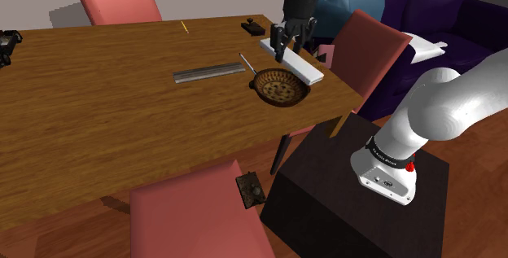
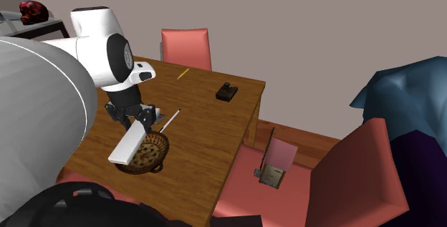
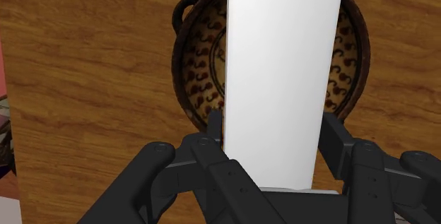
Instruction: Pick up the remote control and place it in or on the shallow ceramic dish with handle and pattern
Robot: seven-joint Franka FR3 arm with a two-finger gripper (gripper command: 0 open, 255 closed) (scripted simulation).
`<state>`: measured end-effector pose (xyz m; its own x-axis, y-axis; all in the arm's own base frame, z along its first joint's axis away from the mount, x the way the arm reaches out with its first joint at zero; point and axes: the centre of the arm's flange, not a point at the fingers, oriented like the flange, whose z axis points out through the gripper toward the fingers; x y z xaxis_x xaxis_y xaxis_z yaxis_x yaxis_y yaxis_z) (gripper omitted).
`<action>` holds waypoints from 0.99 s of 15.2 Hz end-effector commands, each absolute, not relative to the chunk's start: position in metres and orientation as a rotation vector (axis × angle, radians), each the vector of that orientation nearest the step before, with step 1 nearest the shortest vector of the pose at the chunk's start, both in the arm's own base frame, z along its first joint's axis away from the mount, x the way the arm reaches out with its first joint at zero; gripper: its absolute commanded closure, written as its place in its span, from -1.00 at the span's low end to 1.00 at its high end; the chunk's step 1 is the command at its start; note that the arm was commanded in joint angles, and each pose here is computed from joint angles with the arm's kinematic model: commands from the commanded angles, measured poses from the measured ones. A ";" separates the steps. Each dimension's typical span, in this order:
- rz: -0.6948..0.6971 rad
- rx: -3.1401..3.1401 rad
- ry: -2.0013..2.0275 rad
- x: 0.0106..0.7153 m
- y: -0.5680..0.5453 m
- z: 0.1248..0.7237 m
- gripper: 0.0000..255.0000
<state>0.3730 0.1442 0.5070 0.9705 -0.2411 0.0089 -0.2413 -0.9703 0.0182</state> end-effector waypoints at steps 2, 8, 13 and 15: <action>0.010 3.099 -0.381 0.370 0.147 0.492 1.00; 0.010 3.099 -0.381 0.370 0.147 0.460 1.00; 0.010 3.099 -0.381 0.370 0.147 0.437 1.00; 0.010 3.099 -0.381 0.370 0.147 0.437 1.00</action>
